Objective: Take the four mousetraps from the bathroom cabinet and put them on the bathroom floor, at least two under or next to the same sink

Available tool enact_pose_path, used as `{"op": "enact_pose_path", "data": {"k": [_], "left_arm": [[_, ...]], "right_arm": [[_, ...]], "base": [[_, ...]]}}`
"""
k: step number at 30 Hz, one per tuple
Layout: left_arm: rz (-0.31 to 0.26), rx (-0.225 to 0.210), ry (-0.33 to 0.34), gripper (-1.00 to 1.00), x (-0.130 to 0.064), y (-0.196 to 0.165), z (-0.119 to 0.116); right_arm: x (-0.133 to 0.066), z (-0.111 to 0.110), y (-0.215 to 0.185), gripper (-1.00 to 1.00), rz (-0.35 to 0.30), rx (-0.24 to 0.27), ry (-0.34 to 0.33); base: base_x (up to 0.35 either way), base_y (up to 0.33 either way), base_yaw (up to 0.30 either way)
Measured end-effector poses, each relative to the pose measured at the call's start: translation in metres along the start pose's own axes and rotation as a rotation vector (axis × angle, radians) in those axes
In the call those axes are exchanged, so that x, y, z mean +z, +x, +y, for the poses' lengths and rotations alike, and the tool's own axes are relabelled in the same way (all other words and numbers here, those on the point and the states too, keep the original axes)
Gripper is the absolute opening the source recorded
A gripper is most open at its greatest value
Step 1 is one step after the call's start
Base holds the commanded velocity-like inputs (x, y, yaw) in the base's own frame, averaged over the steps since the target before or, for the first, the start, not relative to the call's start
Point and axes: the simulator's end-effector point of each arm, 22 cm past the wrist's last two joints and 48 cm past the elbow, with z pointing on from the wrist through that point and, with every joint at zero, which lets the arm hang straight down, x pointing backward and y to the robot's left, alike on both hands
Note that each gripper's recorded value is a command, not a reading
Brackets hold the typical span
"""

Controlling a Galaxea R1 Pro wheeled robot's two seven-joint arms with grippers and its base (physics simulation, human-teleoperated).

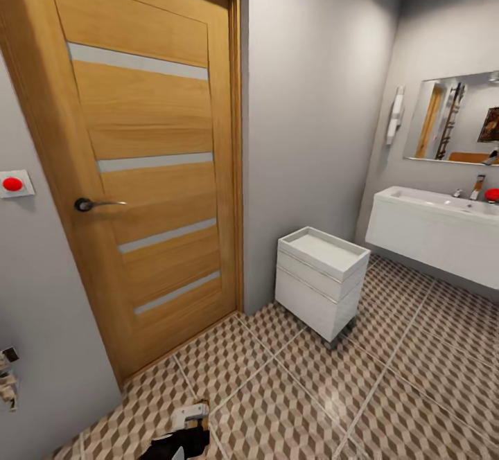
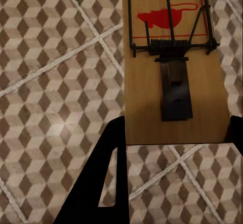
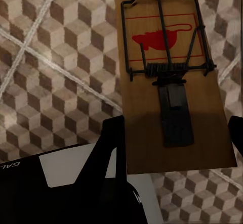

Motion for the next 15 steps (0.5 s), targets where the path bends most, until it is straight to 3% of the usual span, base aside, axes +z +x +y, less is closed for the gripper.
{"op": "enact_pose_path", "data": {"k": [15], "left_arm": [[0.001,0.006,0.005,-1.00,-0.0012,-0.0011,-0.0018]], "right_arm": [[-0.0009,0.0007,-0.0019,-1.00,-0.005,0.001,-0.002]], "base": [[0.000,0.000,-0.292]]}}
